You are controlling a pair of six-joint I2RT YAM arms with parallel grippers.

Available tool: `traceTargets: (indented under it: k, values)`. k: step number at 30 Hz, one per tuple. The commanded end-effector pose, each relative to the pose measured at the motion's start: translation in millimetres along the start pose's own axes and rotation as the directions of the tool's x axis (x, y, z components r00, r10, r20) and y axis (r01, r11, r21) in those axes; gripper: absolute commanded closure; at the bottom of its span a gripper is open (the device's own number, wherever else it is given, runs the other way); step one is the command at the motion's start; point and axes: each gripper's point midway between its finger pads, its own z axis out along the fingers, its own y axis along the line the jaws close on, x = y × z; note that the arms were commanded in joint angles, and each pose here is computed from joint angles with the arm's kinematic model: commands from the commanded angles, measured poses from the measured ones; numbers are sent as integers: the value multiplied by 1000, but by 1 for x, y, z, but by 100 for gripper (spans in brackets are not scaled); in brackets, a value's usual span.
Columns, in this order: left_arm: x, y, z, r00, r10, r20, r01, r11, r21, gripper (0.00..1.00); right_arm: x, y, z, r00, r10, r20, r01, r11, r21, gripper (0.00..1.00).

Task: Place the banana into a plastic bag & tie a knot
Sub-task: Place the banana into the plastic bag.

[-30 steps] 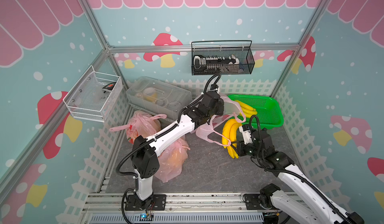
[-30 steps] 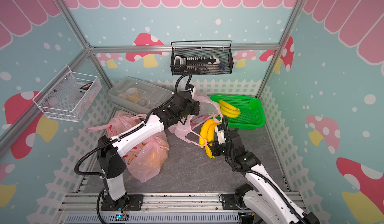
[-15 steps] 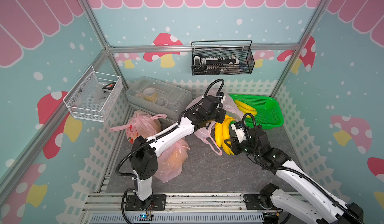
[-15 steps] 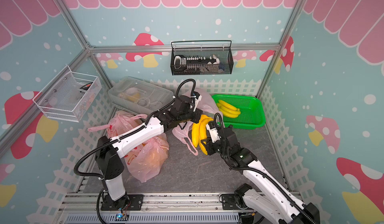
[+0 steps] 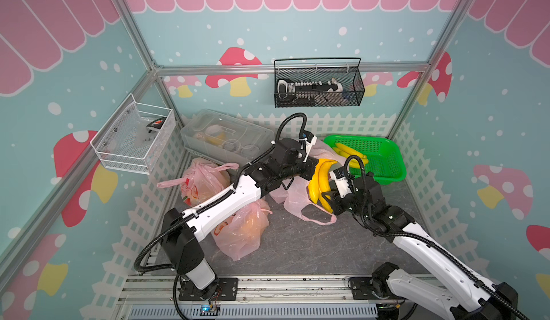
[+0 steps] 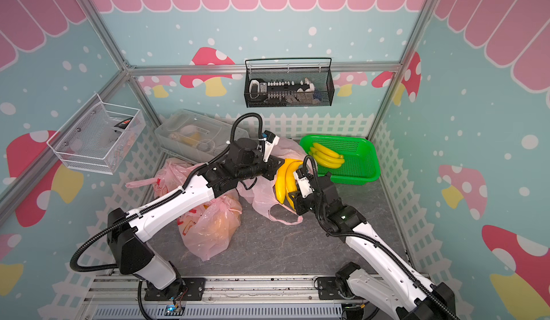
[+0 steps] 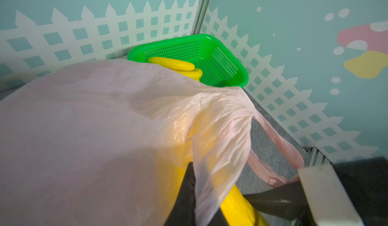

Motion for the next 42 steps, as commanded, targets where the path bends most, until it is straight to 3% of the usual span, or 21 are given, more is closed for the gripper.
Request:
traceTargets:
  k: [1,8,13,20,24,27,33,38,42]
  values:
    - [-4,-18,-12,998,-53,34,49,994,96,100,-23,-12,-2,999,-5,43,1,996,87,86]
    - [5,-34,-18,992,-111,63,101,985,140,100,-41,-17,8,976,213,43,-217,969,119,86]
    - [6,-36,-14,966,-225,125,201,963,181,100,-31,-11,35,941,338,-15,-335,937,96,84]
    - [12,7,-8,923,-348,162,340,937,74,100,-6,-10,62,947,306,-100,-297,950,94,57]
    - [21,36,-6,909,-387,152,390,921,12,100,-20,3,47,974,211,-82,-210,978,13,33]
    - [25,54,-5,908,-390,152,400,916,-37,100,-36,2,21,994,107,-37,-106,994,10,22]
    - [35,88,2,900,-415,132,429,896,-115,100,-60,-6,-27,998,-32,58,32,999,4,18]
    - [37,97,5,902,-413,128,429,892,-145,100,-73,-38,-48,992,7,123,-17,996,83,16]
    - [38,98,5,903,-410,126,426,893,-146,100,-72,-105,-50,967,199,159,-237,930,280,12]
